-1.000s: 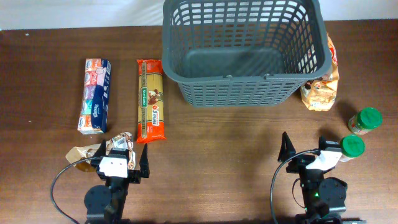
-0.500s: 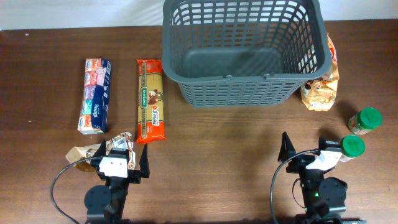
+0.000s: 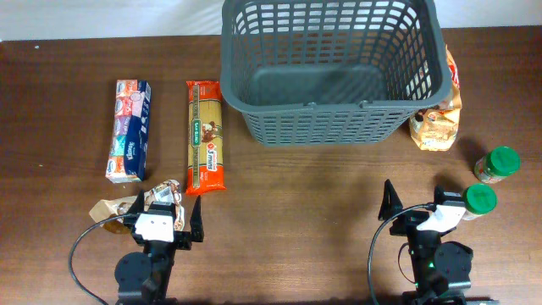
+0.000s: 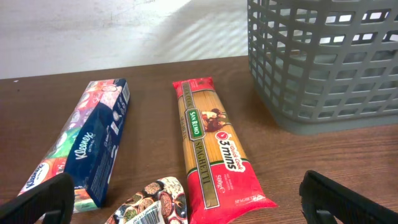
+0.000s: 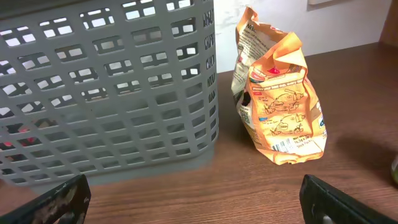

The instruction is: Pack container

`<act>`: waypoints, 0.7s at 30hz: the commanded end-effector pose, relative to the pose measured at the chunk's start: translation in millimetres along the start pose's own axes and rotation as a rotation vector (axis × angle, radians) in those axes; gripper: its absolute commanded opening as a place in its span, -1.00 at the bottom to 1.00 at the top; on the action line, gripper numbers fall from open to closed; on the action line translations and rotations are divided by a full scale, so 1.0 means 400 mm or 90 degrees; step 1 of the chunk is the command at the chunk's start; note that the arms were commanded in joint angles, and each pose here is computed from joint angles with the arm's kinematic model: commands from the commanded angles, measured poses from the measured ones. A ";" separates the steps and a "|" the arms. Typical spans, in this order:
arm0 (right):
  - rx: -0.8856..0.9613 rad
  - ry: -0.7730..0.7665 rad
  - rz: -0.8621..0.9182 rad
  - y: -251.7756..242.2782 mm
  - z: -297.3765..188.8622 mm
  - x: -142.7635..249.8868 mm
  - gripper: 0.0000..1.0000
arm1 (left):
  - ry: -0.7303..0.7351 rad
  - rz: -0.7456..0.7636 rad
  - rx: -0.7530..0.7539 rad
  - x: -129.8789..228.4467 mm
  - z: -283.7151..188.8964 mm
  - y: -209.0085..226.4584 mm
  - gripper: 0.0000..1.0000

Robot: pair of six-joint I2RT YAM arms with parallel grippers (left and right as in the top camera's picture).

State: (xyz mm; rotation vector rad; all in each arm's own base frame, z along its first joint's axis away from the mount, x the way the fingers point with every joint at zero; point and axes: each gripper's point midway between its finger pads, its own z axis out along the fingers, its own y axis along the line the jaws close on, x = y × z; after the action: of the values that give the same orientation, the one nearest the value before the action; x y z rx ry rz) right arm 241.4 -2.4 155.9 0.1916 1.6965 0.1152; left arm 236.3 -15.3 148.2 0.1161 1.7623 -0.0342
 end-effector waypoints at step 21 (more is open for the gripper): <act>-0.008 -0.011 -0.007 0.008 -0.006 -0.017 0.98 | -0.003 -0.005 -0.011 0.001 0.000 0.008 0.99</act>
State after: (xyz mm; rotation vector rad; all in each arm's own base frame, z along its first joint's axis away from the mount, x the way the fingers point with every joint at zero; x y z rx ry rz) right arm 241.4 -3.1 155.9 0.1940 1.6961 0.1116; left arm 236.3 -15.3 148.2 0.1161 1.7623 -0.0342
